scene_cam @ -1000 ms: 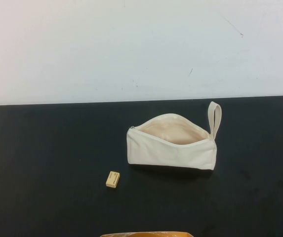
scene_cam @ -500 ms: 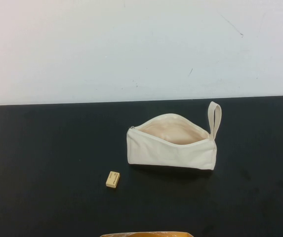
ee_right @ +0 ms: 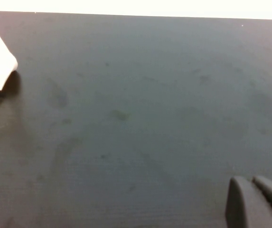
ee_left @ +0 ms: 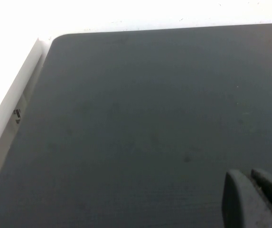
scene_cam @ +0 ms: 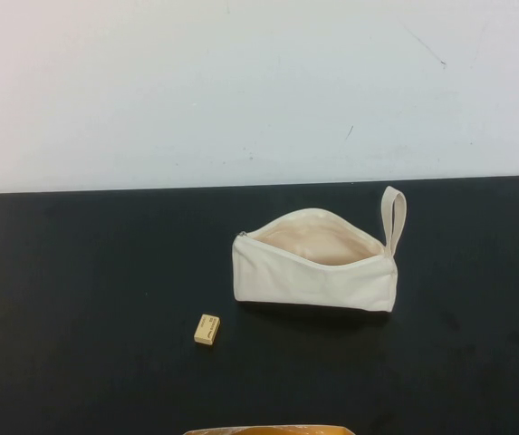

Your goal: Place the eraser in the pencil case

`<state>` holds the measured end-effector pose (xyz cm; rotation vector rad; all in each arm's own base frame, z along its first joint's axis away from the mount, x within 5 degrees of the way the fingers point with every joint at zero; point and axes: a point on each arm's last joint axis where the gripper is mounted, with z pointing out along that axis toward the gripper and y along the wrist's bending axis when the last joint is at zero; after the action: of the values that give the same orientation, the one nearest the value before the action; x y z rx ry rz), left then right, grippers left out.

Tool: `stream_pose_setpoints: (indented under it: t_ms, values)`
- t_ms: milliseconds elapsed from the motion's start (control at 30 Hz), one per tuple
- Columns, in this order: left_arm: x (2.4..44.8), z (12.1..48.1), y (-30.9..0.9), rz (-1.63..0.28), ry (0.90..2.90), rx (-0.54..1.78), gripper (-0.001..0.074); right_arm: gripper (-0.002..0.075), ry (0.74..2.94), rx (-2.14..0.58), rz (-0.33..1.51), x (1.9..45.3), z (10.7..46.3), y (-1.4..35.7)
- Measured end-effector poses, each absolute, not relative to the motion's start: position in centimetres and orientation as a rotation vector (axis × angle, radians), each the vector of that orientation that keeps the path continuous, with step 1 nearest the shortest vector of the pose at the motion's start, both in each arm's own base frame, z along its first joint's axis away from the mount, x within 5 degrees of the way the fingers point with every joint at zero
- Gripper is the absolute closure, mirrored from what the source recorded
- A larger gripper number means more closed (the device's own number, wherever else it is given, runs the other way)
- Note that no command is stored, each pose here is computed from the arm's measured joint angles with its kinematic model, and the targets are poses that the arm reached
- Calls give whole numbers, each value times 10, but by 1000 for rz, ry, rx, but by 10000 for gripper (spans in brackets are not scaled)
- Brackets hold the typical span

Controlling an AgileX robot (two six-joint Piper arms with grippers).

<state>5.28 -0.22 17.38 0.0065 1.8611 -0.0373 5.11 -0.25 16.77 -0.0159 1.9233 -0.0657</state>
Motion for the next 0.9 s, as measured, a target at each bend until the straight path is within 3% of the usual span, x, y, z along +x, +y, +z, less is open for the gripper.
stream_pose_setpoints:
  t_ms: [733,833,900]
  values:
    - [53,174,-3,-46,1861,1,736,727,1923,-12,-63,51,168,-2]
    - [53,174,-6,-159,1856,-84,736,727,1923,-12,-63,51,168,-2]
    - [53,176,-11,-386,1827,-271,736,727,1923,-12,-63,51,168,-2]
